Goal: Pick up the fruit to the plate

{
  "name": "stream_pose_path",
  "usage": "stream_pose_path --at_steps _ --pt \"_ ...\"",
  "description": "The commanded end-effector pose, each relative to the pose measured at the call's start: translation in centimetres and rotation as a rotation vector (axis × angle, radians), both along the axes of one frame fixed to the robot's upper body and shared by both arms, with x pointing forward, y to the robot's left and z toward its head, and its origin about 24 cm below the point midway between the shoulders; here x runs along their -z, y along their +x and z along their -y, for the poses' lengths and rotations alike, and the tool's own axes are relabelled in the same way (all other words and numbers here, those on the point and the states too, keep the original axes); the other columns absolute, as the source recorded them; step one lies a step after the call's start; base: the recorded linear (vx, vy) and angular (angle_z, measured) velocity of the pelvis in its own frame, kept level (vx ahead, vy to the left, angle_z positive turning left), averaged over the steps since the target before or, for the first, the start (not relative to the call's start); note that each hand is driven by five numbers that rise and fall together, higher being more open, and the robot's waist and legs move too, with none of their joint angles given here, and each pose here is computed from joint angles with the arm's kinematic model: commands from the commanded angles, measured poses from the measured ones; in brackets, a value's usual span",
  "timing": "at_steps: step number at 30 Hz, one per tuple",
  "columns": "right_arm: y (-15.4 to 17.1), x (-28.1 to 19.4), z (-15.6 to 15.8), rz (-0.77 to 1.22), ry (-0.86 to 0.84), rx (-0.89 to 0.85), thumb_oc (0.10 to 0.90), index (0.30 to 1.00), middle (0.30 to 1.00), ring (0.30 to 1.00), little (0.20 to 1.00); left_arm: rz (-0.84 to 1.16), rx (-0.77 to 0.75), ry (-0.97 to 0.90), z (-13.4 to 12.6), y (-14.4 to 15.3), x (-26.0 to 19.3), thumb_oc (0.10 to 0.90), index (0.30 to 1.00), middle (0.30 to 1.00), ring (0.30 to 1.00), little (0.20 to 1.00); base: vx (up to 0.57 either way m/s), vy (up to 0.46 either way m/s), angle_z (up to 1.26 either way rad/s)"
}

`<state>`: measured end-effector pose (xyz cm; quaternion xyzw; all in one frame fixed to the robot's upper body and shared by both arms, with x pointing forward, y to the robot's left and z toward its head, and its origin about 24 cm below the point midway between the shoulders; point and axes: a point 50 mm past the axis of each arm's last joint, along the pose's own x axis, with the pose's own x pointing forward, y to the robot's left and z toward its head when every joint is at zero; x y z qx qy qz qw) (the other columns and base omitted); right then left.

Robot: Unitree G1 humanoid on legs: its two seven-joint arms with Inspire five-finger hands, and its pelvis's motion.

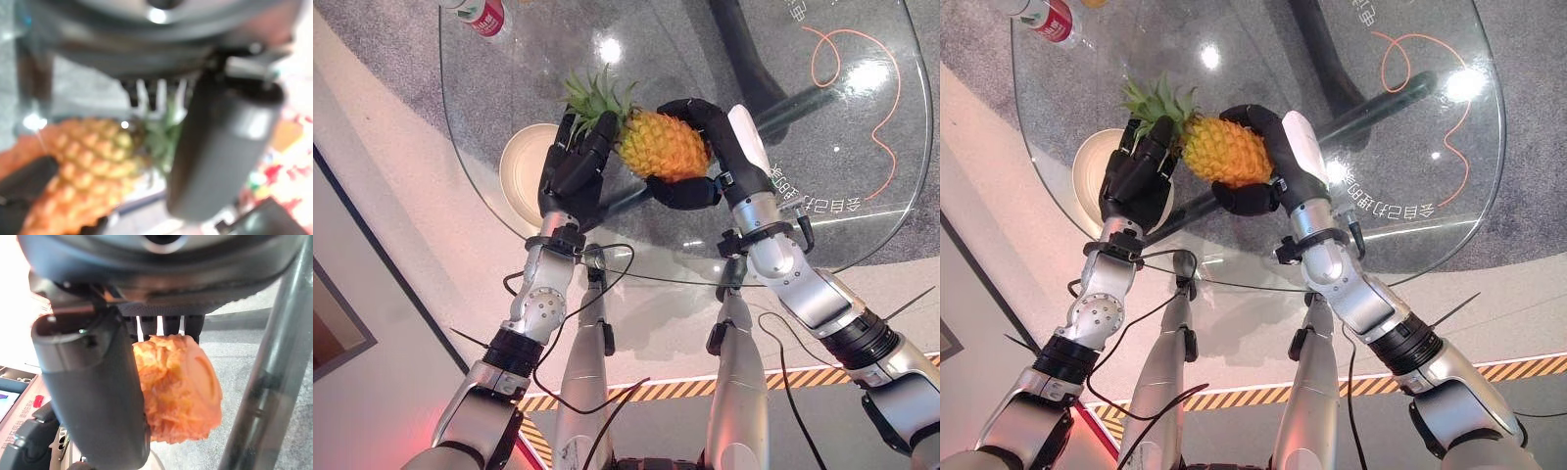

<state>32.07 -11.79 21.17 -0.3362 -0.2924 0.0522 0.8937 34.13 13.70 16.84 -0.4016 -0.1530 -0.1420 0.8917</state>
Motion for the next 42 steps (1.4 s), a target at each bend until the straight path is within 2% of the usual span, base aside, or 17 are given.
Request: stream_pose_path --at_steps 1,2,3,4,5,6,7,27,36,37,38,42 --pt "-6.34 -6.98 -6.30 0.369 -0.041 -0.437 0.100 0.300 0.300 0.300 0.200 0.294 0.189 0.050 3.58 -1.67 -5.88 0.800 0.900 0.900 0.900 0.900 0.00 0.000 0.00" --pt "-6.33 -7.02 -6.28 0.369 -0.043 -0.437 0.100 0.300 0.300 0.300 0.200 0.305 0.188 0.056 3.53 -1.69 -6.00 0.600 0.728 0.728 0.728 0.700 0.00 0.000 0.00" --pt "-6.33 -7.04 -6.27 0.368 -0.044 -0.438 0.100 0.300 0.300 0.300 0.200 0.311 0.187 0.061 3.54 -1.73 -6.02 0.443 0.594 0.594 0.594 0.543 0.00 0.000 0.00" --pt "-6.34 -7.01 -6.30 0.369 -0.049 -0.439 0.100 0.300 0.300 0.300 0.200 0.318 0.189 0.068 3.58 -1.78 -6.04 0.364 0.526 0.526 0.526 0.464 0.00 0.000 0.00" --pt "-6.32 -7.03 -6.31 0.367 -0.052 -0.441 0.100 0.300 0.300 0.300 0.200 0.329 0.192 0.072 3.53 -1.79 -6.13 0.158 0.349 0.349 0.349 0.258 0.00 0.000 0.00" --pt "-6.31 -7.03 -6.32 0.366 -0.053 -0.441 0.100 0.300 0.300 0.300 0.200 0.331 0.193 0.072 3.53 -1.80 -6.17 0.158 0.349 0.349 0.349 0.258 0.00 0.000 0.00" --pt "-6.31 -7.01 -6.31 0.367 -0.056 -0.442 0.100 0.300 0.300 0.300 0.200 0.337 0.199 0.070 3.53 -1.83 -6.19 0.100 0.300 0.300 0.300 0.200 0.00 0.000 0.00" --pt "-6.63 -7.26 -6.47 0.397 -0.096 -0.456 0.100 0.300 0.300 0.300 0.200 0.402 0.291 0.124 4.13 -2.06 -6.56 0.100 0.300 0.300 0.300 0.200 0.00 0.000 0.00" --pt "-6.45 -7.33 -6.27 0.385 -0.063 -0.447 0.100 0.300 0.300 0.300 0.200 0.411 0.264 0.095 3.75 -2.04 -6.72 0.100 0.300 0.300 0.300 0.200 0.00 0.000 0.00" --pt "-6.38 -7.32 -6.22 0.373 -0.048 -0.450 0.317 0.486 0.486 0.486 0.417 0.412 0.259 0.092 3.75 -2.05 -6.79 0.100 0.300 0.300 0.300 0.200 0.00 0.000 0.00" --pt "-6.36 -7.27 -6.15 0.372 -0.039 -0.449 0.800 0.900 0.900 0.900 0.900 0.412 0.254 0.089 3.69 -2.05 -6.81 0.100 0.300 0.300 0.300 0.200 0.00 0.000 0.00" --pt "-6.17 -7.11 -5.95 0.368 -0.013 -0.434 0.800 0.900 0.900 0.900 0.900 0.412 0.226 0.074 3.56 -2.08 -6.81 0.100 0.300 0.300 0.300 0.200 0.00 0.000 0.00"
